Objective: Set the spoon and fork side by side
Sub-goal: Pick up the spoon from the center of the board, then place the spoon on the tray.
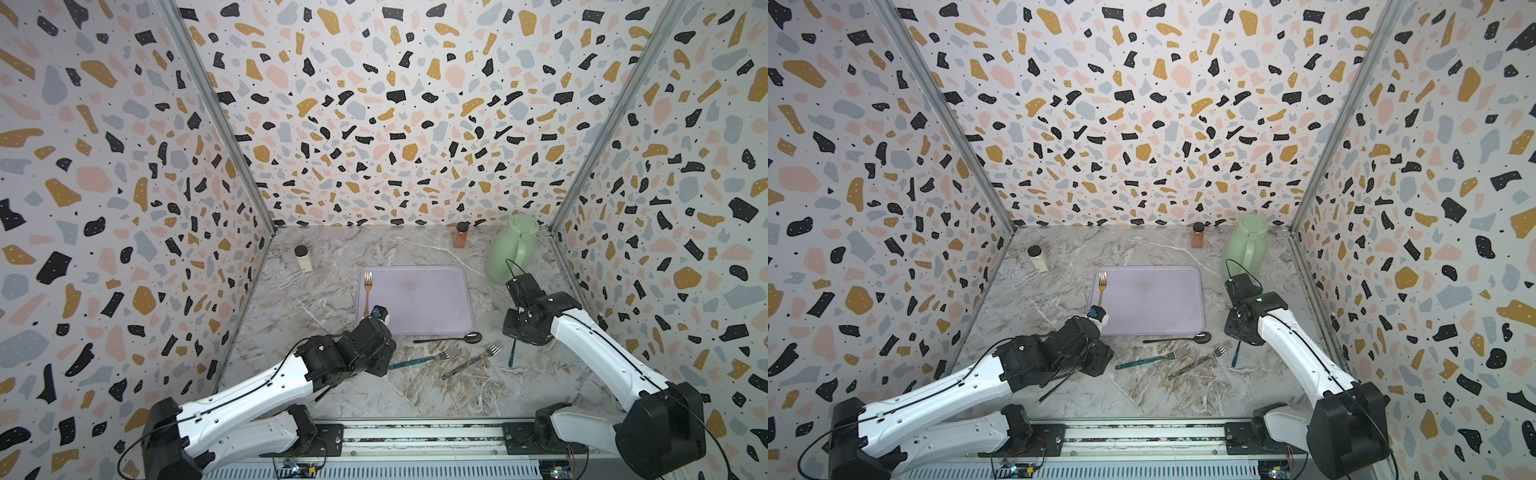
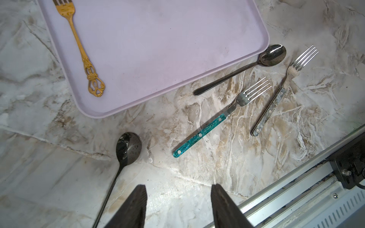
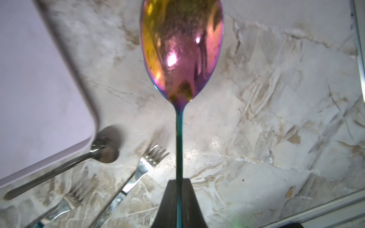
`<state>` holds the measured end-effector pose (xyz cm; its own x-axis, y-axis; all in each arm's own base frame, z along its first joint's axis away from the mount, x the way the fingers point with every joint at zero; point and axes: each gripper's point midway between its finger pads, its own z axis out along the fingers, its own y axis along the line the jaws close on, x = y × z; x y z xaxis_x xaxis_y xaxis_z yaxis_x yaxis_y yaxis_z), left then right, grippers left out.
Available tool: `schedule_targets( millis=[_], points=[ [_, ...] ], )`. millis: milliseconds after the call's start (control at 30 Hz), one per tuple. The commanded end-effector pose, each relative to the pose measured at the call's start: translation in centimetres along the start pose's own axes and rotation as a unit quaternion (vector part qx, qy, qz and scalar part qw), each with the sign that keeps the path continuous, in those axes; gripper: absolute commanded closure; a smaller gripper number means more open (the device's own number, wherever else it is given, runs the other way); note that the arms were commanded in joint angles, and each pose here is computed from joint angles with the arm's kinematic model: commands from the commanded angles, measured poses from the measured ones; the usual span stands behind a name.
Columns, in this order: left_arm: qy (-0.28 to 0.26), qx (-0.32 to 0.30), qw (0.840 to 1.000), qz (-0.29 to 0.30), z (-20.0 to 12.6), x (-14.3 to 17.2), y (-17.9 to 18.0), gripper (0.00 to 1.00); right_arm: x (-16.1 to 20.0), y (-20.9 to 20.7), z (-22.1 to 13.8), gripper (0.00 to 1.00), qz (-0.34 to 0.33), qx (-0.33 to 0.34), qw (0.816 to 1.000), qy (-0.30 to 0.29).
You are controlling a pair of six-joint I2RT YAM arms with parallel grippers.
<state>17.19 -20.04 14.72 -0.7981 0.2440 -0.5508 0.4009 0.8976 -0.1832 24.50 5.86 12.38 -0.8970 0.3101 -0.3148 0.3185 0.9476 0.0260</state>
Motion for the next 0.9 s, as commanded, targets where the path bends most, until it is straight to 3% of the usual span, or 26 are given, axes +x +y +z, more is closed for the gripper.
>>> schedule_targets(
  millis=[0,333,533,867],
  points=[
    [-0.019,-0.01,1.0,-0.002,-1.8,-0.6,0.6,0.44,-0.2,1.3,-1.6,0.99,-0.021,0.019,1.0,0.001],
    [-0.057,-0.082,0.995,-0.018,-4.8,-0.9,4.3,0.43,-2.9,12.6,-3.6,0.99,-0.098,-0.01,0.995,-0.027],
    [-0.072,-0.113,0.991,-0.023,-6.6,-1.0,5.9,0.42,-3.2,19.3,-2.7,0.99,-0.132,-0.025,0.99,-0.028],
    [-0.086,-0.111,0.99,-0.03,-8.0,-0.9,6.5,0.41,-1.8,30.1,0.6,0.99,-0.173,-0.065,0.983,-0.01]
  ],
)
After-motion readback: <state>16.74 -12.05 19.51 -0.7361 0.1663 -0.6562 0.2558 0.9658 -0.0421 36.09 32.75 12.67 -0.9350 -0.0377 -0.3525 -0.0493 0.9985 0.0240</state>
